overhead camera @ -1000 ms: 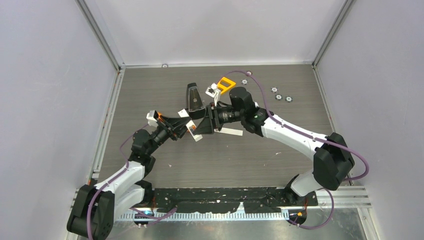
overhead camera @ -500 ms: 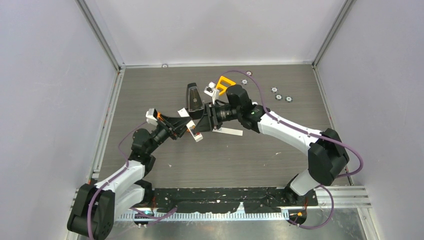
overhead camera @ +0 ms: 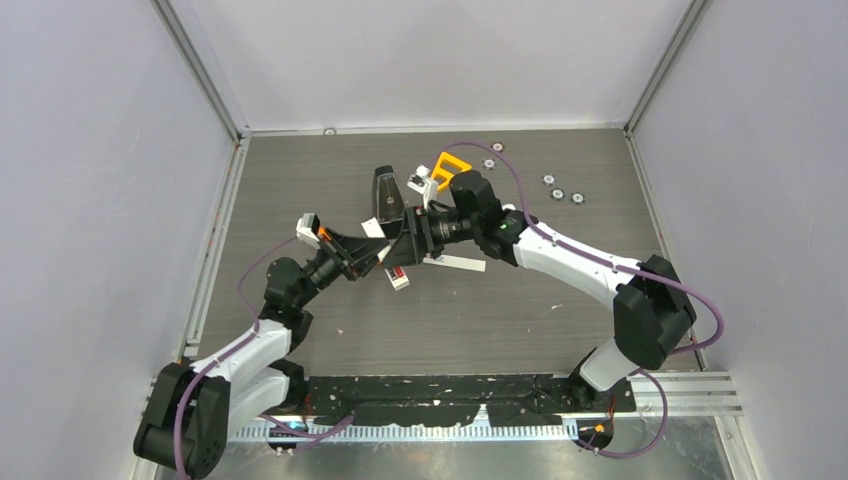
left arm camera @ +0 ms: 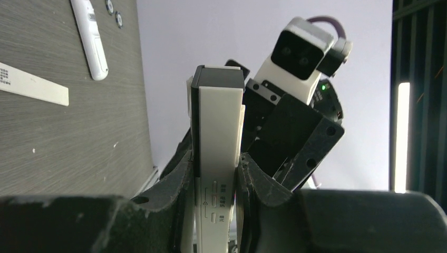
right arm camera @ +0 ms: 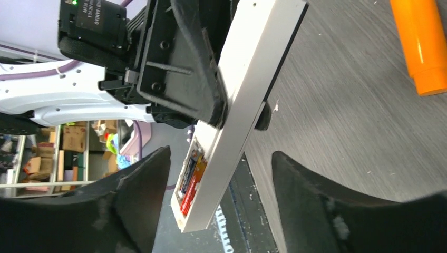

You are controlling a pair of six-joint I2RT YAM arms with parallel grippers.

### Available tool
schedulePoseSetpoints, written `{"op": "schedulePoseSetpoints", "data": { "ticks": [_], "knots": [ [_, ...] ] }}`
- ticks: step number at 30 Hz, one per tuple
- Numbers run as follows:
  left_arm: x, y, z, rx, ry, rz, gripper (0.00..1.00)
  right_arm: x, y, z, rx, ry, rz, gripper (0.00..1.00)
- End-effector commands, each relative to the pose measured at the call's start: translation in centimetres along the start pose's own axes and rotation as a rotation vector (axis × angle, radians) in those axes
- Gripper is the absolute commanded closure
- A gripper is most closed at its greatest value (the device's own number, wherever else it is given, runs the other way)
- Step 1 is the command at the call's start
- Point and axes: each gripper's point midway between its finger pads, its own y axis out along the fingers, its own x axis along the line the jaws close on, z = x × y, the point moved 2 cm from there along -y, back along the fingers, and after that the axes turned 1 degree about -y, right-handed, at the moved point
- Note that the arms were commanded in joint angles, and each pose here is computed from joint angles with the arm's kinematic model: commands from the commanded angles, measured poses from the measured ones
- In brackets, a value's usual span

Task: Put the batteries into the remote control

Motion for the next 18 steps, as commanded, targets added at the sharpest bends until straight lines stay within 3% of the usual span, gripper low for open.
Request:
{"op": "schedulePoseSetpoints", "data": {
  "ticks": [1, 9, 14, 18],
  "knots": [
    [-3.3, 0.0, 1.2, 0.069, 0.216, 0.125, 1.00, 1.4, -0.9, -2.0, -0.089, -0.076, -0.014, 0.20],
    [-4.5, 0.0, 1.9, 0.131, 0.520, 0.186, 1.00, 2.8, -2.8, -2.6, -0.136, -0.149, -0.028, 0.13],
    [-4.8, 0.2, 1.8, 0.132, 0.565, 0.184, 1.00, 2.9, -3.5, -2.1, -0.122, -0.194, 0.010, 0.13],
    [-4.3, 0.4, 0.9, 0.075, 0.557, 0.135, 1.00, 2.5, -3.7, -2.7, -0.124, -0.271, 0.183, 0.14]
  ]
}}
